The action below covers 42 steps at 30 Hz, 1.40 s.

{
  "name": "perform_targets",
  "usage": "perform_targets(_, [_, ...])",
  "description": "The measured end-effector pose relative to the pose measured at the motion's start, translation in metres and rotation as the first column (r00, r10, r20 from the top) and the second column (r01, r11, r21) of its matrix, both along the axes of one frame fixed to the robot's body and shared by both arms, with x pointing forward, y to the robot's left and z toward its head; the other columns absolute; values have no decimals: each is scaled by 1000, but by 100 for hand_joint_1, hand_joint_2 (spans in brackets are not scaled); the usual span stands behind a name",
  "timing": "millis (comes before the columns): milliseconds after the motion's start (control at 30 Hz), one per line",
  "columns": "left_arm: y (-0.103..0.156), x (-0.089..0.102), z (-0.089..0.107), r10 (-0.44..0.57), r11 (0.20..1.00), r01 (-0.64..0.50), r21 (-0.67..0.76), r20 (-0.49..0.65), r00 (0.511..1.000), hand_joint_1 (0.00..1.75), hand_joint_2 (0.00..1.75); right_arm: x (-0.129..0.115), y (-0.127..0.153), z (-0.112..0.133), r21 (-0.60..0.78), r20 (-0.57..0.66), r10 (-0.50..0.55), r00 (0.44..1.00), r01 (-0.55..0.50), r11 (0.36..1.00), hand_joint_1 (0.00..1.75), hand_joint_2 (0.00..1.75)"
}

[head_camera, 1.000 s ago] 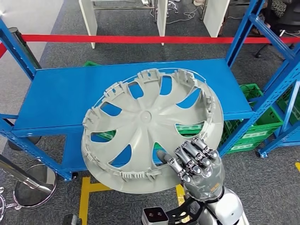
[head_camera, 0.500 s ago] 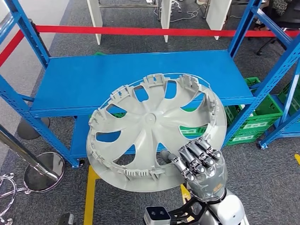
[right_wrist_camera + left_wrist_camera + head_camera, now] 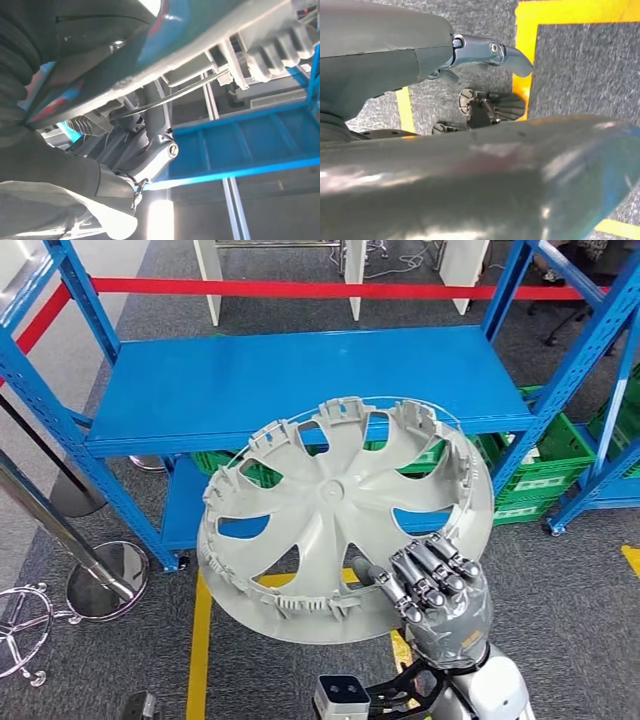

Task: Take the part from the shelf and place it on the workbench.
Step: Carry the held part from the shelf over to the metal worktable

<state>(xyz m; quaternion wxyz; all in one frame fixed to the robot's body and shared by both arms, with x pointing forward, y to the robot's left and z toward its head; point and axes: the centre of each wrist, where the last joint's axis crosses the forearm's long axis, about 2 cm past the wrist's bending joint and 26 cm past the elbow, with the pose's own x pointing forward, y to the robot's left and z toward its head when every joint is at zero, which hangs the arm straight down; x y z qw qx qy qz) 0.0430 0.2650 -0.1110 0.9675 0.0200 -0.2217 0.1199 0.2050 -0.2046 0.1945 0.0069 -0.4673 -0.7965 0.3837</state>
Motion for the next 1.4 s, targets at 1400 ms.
perform_targets(1400, [2, 7, 1, -21, 1000, 21, 3, 3, 1000, 0, 0, -2, -11, -6, 8, -33, -64, 997, 65, 998, 175, 175])
